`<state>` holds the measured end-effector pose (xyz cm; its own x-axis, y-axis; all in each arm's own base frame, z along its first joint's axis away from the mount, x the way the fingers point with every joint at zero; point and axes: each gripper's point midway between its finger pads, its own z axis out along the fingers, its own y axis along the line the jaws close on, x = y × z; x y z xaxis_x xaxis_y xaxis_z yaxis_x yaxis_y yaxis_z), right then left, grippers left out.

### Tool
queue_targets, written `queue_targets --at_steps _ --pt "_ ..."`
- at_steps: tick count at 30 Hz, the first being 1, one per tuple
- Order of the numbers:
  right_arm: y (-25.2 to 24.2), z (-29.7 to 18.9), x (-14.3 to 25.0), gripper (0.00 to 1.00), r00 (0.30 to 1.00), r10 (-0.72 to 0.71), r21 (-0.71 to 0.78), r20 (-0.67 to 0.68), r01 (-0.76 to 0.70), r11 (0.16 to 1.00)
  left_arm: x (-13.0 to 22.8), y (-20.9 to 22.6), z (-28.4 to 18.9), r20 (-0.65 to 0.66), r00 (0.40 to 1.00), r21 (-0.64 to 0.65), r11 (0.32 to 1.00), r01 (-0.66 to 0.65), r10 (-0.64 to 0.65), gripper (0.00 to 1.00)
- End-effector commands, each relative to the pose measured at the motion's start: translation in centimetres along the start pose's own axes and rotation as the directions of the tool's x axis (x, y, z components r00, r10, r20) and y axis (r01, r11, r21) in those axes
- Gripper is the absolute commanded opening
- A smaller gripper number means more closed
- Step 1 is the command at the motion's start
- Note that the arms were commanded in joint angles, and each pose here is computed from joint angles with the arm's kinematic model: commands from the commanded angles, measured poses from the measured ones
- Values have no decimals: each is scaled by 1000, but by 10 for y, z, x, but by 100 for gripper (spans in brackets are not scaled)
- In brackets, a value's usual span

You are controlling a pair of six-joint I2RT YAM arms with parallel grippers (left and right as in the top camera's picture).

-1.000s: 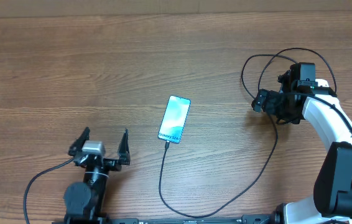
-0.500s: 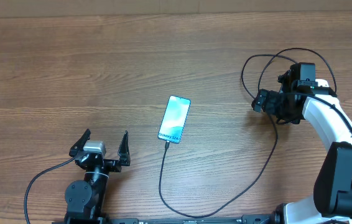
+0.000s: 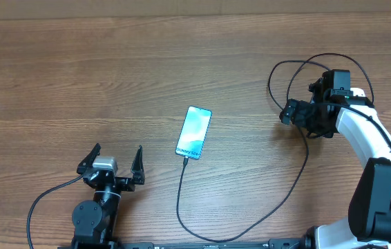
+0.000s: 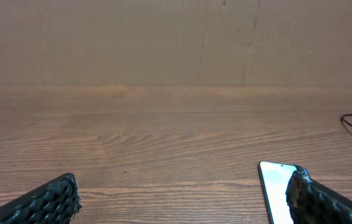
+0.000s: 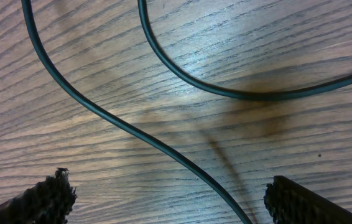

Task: Plug charger to phone and switch on socket

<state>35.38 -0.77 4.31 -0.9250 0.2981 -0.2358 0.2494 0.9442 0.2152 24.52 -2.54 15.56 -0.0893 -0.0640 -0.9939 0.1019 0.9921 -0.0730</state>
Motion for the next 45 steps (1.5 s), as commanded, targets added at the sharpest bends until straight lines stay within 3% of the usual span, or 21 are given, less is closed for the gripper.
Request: queue_targets --at_steps 1,29,36,45 --pt "2 -3 -1 100 1000 -2 -4 11 2 1000 0 3 0 6 1000 -15 1000 -12 12 100" --pt "2 -5 -2 100 1000 -3 -5 18 3 1000 0 3 0 6 1000 -15 1000 -12 12 100" --pt "14 -52 -20 100 986 -26 -33 165 32 999 0 3 0 6 1000 -15 1000 -12 12 100" --pt "32 -138 -33 100 912 -53 -71 407 89 993 0 3 0 6 1000 -15 1000 -12 12 100"
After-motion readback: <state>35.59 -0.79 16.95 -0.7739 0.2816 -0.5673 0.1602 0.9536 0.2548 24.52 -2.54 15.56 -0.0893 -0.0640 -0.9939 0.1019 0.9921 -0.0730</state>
